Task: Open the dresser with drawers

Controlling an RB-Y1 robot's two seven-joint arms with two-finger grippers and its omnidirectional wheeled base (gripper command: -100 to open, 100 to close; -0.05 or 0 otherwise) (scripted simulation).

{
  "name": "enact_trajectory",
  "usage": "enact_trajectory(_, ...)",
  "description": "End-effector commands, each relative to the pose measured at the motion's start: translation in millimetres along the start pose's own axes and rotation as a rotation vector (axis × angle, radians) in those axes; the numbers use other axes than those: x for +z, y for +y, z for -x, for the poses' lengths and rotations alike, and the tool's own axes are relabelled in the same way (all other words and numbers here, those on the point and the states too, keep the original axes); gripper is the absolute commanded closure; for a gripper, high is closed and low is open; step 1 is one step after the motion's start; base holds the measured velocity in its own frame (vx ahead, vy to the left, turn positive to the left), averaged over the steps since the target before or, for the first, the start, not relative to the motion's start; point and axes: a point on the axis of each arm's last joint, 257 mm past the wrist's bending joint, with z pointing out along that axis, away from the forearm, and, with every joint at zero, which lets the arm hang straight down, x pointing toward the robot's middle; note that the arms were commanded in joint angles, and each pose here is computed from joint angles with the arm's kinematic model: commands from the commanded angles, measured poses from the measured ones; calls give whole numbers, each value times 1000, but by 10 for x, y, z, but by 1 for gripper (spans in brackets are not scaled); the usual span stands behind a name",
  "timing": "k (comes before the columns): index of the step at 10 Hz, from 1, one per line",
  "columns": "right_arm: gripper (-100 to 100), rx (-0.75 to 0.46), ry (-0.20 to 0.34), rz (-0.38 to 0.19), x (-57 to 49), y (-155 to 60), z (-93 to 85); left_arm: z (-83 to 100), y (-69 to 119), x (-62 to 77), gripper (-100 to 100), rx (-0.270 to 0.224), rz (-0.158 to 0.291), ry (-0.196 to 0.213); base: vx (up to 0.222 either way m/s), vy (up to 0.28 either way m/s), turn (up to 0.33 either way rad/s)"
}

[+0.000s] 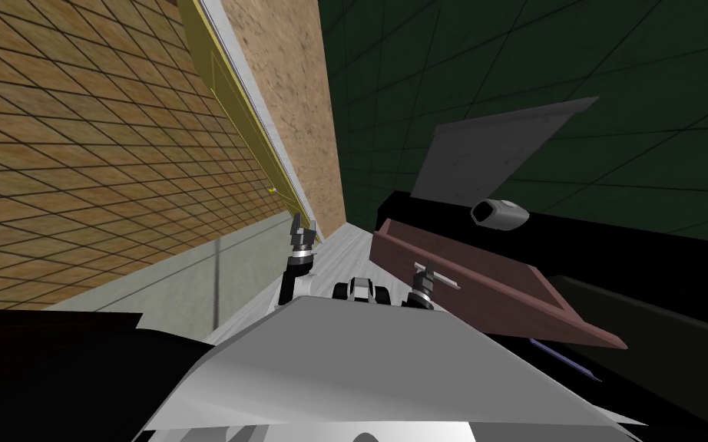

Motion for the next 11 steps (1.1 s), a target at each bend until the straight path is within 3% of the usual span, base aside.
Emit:
enact_trajectory(1, -100, -3, -12, -2, -16, -157, 98, 0, 0, 0, 0, 0, 0, 0, 9, -18, -43)
enact_trajectory(5, -100, -10, -26, -10, -31, -424, 209, 0, 0, 0, 0, 0, 0, 0, 4, -15, -38)
enact_trajectory(6, -100, -10, -27, 2, -48, -338, 186, 0, 0, 0, 0, 0, 0, 0, 3, -8, -3)
enact_trajectory(7, 0, -11, -29, 4, -52, -335, 194, 0, 0, 0, 0, 0, 0, 0, 0, 0, 0)
enact_trajectory(11, 0, -12, -30, 10, -60, -314, 193, 0, 0, 0, 0, 0, 0, 0, 0, 0, 0)
